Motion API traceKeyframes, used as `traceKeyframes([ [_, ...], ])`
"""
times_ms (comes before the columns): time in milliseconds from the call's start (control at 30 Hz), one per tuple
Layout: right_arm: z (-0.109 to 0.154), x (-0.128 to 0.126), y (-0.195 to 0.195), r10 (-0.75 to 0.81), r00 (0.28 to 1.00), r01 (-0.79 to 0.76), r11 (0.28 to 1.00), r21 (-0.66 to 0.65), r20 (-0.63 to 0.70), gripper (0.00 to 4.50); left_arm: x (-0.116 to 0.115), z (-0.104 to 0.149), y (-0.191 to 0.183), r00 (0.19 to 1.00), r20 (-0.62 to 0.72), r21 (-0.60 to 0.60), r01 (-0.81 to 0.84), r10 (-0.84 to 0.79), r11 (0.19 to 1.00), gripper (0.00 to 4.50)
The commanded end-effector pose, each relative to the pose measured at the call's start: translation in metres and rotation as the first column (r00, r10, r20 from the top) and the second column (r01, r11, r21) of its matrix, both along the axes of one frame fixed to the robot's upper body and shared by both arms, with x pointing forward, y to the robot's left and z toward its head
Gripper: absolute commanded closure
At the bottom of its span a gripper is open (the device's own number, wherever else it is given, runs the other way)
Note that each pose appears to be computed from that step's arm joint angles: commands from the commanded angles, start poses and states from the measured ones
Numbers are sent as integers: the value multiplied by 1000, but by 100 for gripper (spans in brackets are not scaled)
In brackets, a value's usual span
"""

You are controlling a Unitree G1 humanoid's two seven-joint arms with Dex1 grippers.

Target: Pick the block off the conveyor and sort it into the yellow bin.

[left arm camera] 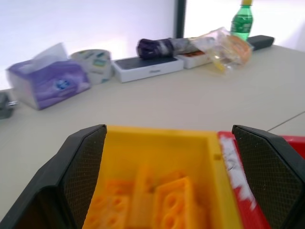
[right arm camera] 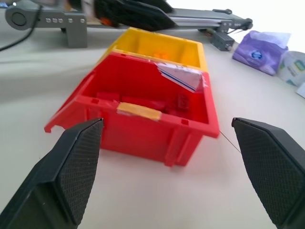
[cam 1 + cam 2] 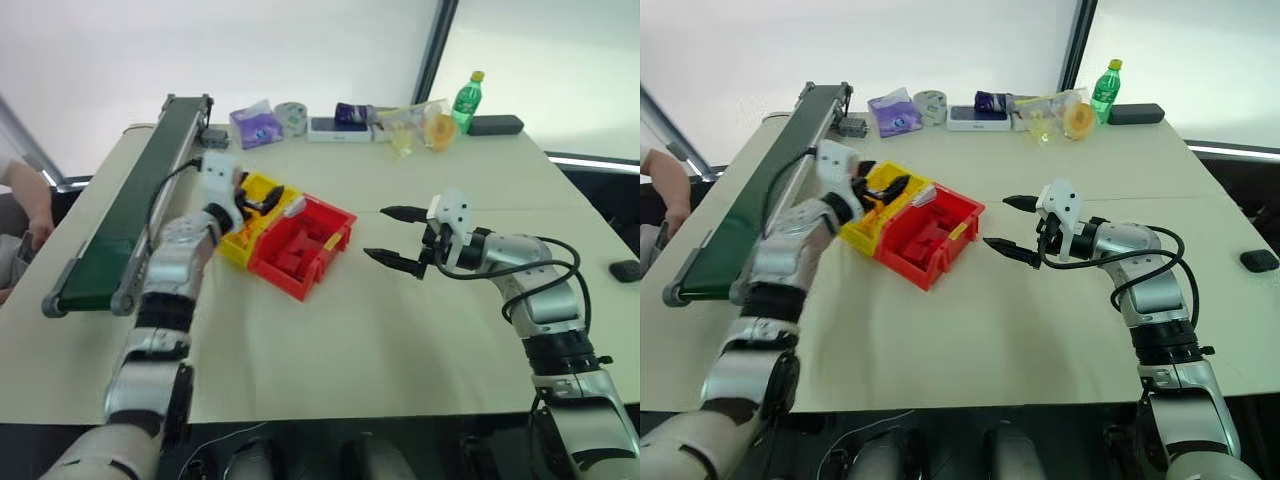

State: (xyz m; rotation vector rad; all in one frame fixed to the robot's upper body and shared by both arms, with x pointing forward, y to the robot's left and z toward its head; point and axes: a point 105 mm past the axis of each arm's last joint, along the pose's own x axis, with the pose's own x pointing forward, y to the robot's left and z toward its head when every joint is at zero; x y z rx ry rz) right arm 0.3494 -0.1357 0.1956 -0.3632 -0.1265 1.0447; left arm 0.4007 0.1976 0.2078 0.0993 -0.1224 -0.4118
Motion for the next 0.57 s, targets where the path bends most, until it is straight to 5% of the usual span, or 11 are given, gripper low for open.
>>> traceKeyframes([
  [33,17,-3,-1,11,998,-12,1000,10,61,0,-29,23,25,999,51,21,-17,16,1000,6],
  [233,23,-1,0,27,998,-27,1000,-4,60,0,-96,33,69,998,67,37,2,-5,999,6],
  [400,23,4,-2,38,998,-37,999,-11,56,0,-143,12,131,987,-13,35,-162,162,986,6],
  [567,17,8,-7,43,998,-42,999,-11,52,0,-157,-10,141,975,-64,84,-207,212,975,6],
])
